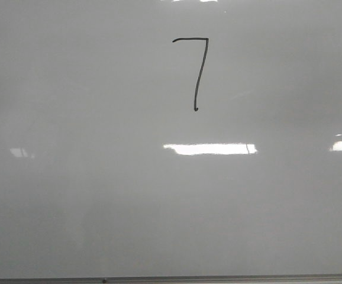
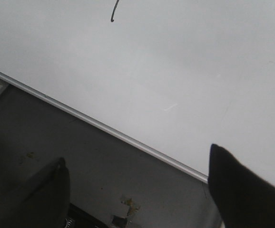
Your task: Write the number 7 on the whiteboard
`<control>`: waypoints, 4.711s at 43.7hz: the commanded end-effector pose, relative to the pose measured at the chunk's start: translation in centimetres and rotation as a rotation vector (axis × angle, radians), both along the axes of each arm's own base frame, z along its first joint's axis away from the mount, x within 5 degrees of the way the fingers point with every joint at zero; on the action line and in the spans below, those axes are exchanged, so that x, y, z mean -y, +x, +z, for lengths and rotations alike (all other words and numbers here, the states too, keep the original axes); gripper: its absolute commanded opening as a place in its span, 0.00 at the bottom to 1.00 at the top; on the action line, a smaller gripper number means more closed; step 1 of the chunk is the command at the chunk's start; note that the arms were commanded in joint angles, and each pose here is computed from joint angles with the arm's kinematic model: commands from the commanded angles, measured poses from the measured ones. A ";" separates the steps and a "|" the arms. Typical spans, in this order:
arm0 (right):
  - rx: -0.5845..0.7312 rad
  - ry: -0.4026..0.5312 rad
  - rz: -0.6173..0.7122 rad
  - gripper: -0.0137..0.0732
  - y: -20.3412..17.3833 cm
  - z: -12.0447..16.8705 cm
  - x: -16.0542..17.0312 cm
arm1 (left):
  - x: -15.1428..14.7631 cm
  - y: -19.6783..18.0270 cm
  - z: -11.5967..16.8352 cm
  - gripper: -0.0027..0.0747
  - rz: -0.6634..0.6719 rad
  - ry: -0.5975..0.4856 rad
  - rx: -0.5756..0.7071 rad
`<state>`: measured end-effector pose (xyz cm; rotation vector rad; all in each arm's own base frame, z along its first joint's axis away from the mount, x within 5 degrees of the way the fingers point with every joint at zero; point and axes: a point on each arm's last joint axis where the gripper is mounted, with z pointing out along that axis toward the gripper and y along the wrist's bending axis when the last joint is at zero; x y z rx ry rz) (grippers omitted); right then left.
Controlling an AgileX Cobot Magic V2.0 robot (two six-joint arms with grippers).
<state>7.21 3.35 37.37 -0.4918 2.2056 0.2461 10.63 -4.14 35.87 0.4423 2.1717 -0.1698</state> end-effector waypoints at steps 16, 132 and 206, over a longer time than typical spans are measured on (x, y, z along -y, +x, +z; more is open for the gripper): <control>0.108 0.026 -0.026 0.84 0.6 0.9 0.1 | -0.7 -2.0 -0.7 0.56 0.007 -0.072 0.101; 0.093 0.020 -0.024 0.08 0.5 0.7 0.1 | -3.9 -5.2 -14.6 0.01 0.317 -0.225 0.764; 0.782 0.123 -0.458 0.08 -1.8 -16.5 3.6 | -3.9 -5.1 -14.6 0.01 0.317 -0.225 0.762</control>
